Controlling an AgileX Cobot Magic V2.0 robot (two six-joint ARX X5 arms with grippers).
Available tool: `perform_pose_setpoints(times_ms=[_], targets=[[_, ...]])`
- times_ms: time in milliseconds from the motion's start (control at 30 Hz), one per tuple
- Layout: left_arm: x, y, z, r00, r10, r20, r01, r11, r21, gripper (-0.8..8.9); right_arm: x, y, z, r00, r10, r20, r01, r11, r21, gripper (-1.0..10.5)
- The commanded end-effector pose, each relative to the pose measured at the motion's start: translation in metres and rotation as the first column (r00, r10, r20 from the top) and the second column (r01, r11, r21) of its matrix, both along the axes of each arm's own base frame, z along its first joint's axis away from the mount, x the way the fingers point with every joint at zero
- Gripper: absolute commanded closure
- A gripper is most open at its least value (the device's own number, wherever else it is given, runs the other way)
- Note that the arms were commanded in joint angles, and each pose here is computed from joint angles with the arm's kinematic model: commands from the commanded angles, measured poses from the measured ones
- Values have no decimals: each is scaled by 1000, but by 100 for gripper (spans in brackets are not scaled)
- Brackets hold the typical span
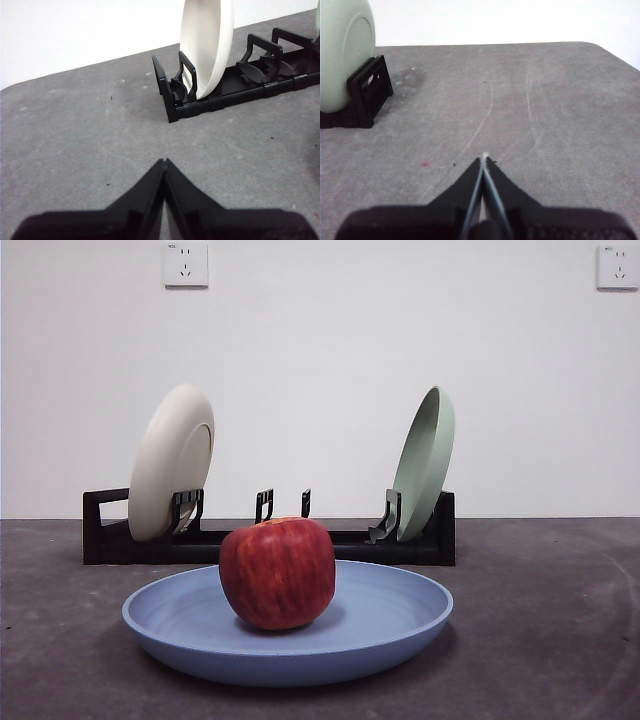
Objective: Take the blue plate from the plate rack,put the plate on the table,take the apple from the table,put the apple in the plate
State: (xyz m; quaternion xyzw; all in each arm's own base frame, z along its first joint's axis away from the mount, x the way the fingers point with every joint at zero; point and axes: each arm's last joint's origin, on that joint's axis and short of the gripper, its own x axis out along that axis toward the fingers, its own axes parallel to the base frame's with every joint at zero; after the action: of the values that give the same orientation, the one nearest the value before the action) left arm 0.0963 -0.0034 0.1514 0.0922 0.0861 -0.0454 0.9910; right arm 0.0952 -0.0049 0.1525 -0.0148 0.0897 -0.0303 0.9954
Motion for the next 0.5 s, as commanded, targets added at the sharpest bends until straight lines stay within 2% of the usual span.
perform_pose_setpoints(times_ms=[33,500], targets=[[0,0,-2,1000,1,-2,-1,1000,-10,818,0,0,-3,1000,-5,0,5,1000,12,946],[0,0,-2,1000,1,-2,-1,1000,-10,818,1,0,-2,1000,-8,2,8,1000,12,946]])
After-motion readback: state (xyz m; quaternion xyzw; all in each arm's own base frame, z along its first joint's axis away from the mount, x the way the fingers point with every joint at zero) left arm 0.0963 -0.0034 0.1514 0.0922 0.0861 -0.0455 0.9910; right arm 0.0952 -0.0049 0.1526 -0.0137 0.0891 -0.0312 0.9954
